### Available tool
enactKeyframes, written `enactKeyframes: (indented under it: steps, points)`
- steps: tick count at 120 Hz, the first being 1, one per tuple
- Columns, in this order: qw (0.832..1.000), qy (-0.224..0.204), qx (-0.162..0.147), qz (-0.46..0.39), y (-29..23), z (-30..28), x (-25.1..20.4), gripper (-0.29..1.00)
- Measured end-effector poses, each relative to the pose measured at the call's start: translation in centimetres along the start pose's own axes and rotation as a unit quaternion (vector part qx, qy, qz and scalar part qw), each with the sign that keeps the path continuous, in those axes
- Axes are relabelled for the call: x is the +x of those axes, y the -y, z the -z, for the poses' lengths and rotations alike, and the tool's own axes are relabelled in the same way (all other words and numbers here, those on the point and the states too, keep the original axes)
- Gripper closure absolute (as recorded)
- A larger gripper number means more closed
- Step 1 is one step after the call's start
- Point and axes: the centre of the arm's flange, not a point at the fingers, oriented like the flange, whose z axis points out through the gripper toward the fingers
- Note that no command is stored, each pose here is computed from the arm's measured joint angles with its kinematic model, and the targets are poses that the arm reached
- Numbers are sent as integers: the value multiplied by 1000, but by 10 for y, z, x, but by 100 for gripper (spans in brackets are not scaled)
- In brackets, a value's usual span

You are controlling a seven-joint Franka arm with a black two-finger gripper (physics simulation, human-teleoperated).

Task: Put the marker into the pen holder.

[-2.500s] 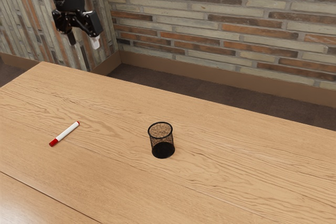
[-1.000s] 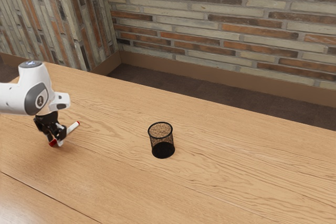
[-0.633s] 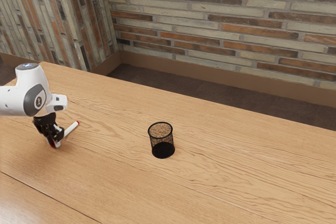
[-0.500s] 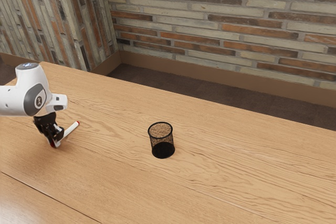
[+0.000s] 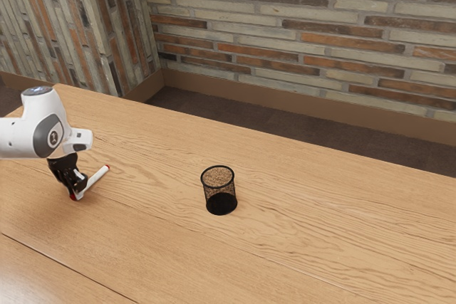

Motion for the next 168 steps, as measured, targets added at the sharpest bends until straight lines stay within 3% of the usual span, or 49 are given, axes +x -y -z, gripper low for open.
enactKeyframes:
  steps: [23, 40, 58, 85, 117, 137, 143, 157, 168]
  points:
    - [1000, -4, 3, -11, -6, 6, 5, 67]
    - [998, -33, 25, -47, -35, 50, 28, 69]
    - [987, -78, 56, -128, -114, 135, 56, 70]
    - [968, -102, 65, -219, -221, 214, 78, 70]
    - [948, -82, 47, -303, -339, 227, 76, 70]
    - [938, -72, 41, -337, -395, 215, 96, 69]
    - [943, -66, 39, -325, -383, 206, 110, 64]
    - [952, -51, 30, -301, -362, 197, 122, 39]
    - [964, -92, 15, -249, -334, 284, 123, 25]
